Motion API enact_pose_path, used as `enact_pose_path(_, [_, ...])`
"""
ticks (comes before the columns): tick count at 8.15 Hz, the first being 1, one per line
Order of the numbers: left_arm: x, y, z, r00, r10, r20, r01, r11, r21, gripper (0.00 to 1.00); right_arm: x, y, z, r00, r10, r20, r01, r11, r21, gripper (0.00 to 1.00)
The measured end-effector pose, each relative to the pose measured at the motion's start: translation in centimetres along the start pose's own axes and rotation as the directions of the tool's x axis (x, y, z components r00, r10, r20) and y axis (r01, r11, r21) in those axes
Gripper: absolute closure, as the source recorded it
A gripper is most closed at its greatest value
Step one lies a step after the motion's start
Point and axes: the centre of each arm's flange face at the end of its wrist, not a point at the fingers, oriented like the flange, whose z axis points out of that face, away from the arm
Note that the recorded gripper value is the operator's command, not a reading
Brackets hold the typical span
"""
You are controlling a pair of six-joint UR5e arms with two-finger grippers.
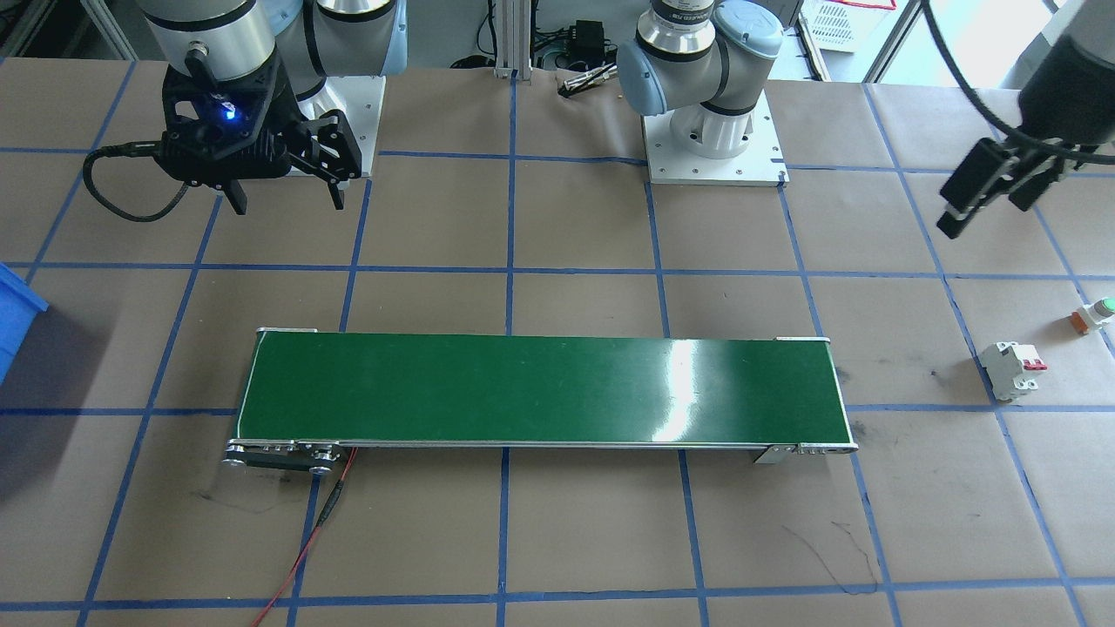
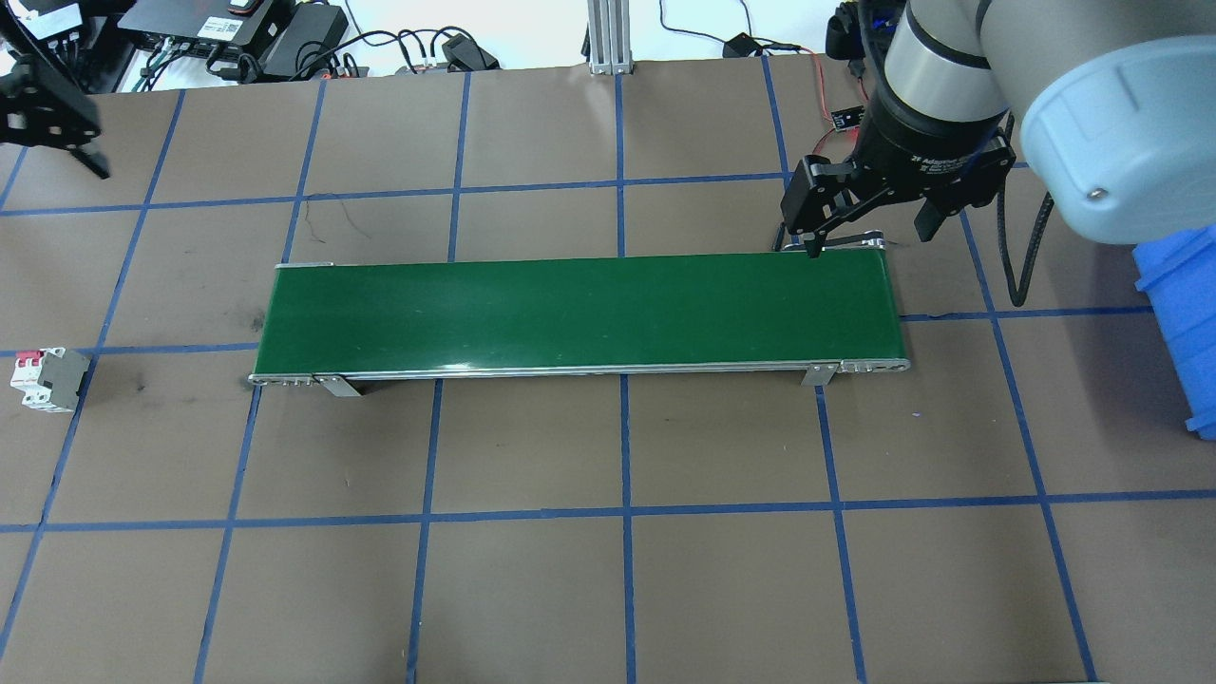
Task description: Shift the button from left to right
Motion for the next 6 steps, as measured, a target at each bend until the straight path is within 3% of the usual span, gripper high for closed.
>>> enact_pose_path(3, [-17.5,-2.8,2.8,0.997,-0.079,0.020,0.080,0.996,-0.044,0.00,0.0,0.0,0.0,1.000,0.000,0.000,0.000,1.000,-0.001,0.00])
enact_pose_path(6, [-32.4,-4.8,11.5,0.999,-0.043,-0.010,0.041,0.991,-0.124,0.00,0.0,0.0,0.0,1.000,0.001,0.000,-0.001,1.000,0.000,0.00])
